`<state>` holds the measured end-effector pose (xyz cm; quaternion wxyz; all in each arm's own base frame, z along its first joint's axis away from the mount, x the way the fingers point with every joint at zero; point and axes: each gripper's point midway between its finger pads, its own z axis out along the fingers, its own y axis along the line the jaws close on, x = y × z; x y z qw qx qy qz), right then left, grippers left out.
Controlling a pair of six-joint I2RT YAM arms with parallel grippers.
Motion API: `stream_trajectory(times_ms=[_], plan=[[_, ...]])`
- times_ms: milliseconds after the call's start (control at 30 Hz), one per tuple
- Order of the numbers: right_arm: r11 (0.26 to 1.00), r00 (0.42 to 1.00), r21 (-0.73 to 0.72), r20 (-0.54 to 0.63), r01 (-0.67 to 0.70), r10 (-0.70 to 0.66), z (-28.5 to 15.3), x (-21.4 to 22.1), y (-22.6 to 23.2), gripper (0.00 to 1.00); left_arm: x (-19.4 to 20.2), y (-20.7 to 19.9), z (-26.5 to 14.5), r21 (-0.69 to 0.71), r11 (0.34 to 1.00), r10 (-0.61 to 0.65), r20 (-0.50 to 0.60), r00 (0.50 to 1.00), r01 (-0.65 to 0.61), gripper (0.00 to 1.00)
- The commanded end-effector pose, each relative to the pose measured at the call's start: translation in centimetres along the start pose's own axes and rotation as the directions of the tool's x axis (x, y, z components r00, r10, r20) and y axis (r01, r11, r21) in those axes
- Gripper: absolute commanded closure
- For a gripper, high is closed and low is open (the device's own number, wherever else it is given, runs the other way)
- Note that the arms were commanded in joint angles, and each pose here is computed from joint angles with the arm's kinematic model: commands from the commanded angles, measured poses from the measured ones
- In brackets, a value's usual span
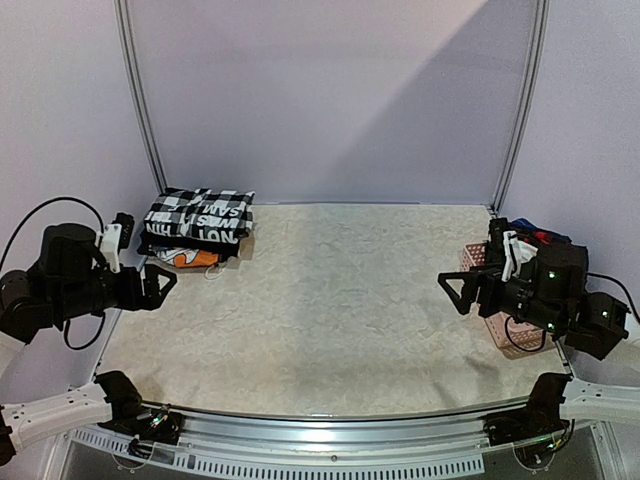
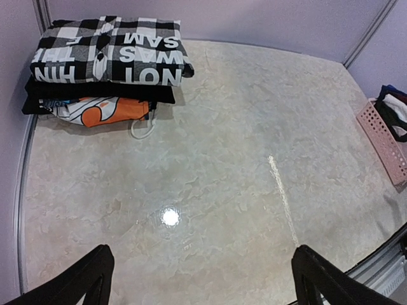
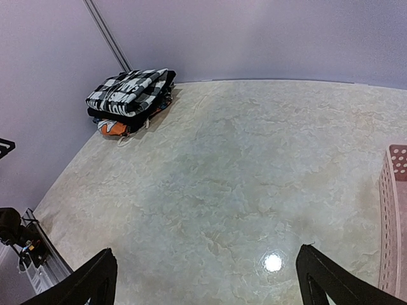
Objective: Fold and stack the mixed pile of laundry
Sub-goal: Reset both arms
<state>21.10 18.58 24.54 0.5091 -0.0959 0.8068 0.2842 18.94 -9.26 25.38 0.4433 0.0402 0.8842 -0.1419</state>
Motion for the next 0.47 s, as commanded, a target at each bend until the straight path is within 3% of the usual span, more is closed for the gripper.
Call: stream_trajectory(times_ms=[0, 433], plan=[[0.999, 0.999, -0.001, 0.013, 0.032, -0.032, 0.3, 0.0, 0.0, 0.01, 0.6, 0.2, -0.3, 0.005, 1.0, 0.02, 0.003, 1.0, -0.02, 0.0], [0.998, 0.999, 0.042, 0.015, 0.036, -0.036, 0.9, 0.7, -1.0, 0.01, 1.0, 0.1, 0.0, 0.01, 1.0, 0.012, -0.013, 1.0, -0.011, 0.01]])
